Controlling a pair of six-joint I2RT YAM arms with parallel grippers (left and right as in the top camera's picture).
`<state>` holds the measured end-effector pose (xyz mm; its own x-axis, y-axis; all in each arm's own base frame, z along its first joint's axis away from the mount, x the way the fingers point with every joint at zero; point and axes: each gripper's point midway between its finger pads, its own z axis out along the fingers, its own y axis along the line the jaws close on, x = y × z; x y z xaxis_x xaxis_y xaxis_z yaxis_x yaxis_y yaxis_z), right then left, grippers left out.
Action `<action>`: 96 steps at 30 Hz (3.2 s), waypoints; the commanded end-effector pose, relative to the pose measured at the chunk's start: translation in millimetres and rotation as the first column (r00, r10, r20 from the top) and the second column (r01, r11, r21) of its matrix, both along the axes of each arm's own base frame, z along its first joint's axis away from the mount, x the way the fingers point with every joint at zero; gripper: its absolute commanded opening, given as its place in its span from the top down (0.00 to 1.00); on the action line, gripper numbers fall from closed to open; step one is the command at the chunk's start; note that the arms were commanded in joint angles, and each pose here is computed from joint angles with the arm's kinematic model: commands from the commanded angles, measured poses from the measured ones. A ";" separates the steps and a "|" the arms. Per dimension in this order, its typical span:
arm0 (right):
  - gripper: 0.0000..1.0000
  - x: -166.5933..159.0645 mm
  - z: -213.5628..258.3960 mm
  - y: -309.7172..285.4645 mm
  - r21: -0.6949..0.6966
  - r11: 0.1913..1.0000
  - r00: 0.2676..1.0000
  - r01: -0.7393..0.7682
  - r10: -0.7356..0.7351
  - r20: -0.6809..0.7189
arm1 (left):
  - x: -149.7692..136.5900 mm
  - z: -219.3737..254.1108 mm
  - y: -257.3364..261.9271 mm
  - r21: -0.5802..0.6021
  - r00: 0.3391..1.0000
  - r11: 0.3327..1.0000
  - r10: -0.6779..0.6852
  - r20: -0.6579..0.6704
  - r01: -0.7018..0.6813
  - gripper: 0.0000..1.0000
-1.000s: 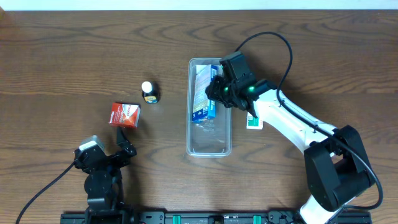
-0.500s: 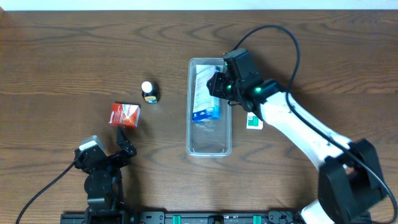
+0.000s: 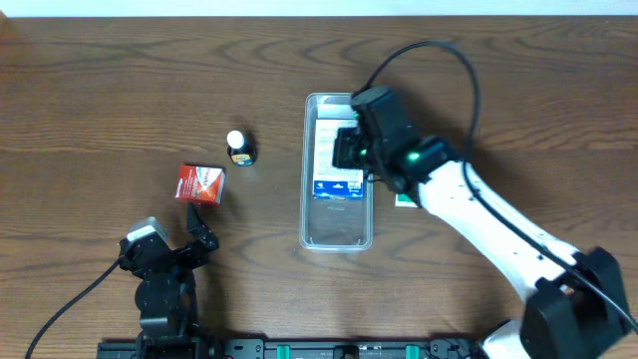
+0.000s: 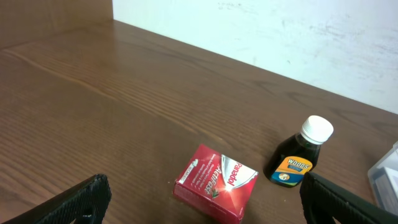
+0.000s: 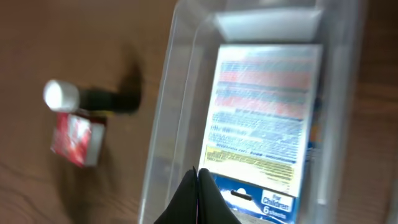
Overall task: Pack container
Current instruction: 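Carry the blue box left and lower it into the clear container, then move the right gripper back and grasp the white-green tube box, then place the white-green box into the container beside the blue box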
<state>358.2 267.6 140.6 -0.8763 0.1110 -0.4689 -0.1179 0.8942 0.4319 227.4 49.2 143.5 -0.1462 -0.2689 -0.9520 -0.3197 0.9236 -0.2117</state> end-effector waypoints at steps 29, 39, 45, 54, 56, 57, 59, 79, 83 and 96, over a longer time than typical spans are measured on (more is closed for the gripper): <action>0.19 -12.9 -82.5 -207.0 -0.444 0.871 0.907 0.211 -0.344 -0.242 | -0.4 -12.3 1.4 0.004 1.000 1.000 0.005 -0.028 -0.005 0.02; 0.16 -9.6 -106.3 -229.0 -0.486 0.850 0.887 0.202 -0.369 -0.277 | -0.4 -12.2 1.4 0.004 1.000 1.000 0.005 -0.028 -0.005 0.02; 0.23 -3.7 -103.9 -184.3 -0.326 0.945 0.951 -0.010 -0.093 -0.296 | -0.4 -12.2 1.4 0.004 1.000 1.000 0.005 -0.028 -0.005 0.02; 0.25 -2.7 -102.4 -149.3 -0.354 0.928 0.945 0.115 -0.212 -0.248 | -0.4 -12.3 1.3 0.004 1.000 1.000 0.005 -0.028 -0.005 0.02; 0.25 -3.3 -102.1 -149.7 -0.395 0.903 0.936 0.172 -0.274 -0.221 | -0.4 -12.3 1.4 0.004 1.000 1.000 0.005 -0.028 -0.005 0.02; 0.25 -4.4 -101.9 -150.7 -0.413 0.888 0.928 0.203 -0.309 -0.209 | -0.4 -12.2 1.4 0.004 1.000 1.000 0.005 -0.028 -0.005 0.02; 0.25 -7.0 -102.0 -151.7 -0.433 0.867 0.912 0.248 -0.359 -0.197 | -0.4 -12.3 1.4 0.004 1.000 1.000 0.005 -0.028 -0.005 0.02; 0.50 -2.0 -134.6 -144.5 -0.437 0.860 0.893 0.262 -0.388 -0.227 | -0.4 -12.3 1.4 0.004 1.000 1.000 0.005 -0.028 -0.005 0.02; 0.53 4.6 -108.6 -147.0 -0.430 0.865 0.920 0.259 -0.356 -0.162 | -0.4 -12.3 1.4 0.004 1.000 1.000 0.005 -0.028 -0.005 0.02; 0.55 -3.7 39.1 -88.0 -0.130 0.975 0.978 0.180 -0.163 0.129 | -0.4 -12.3 1.4 0.004 1.000 1.000 0.005 -0.028 -0.005 0.02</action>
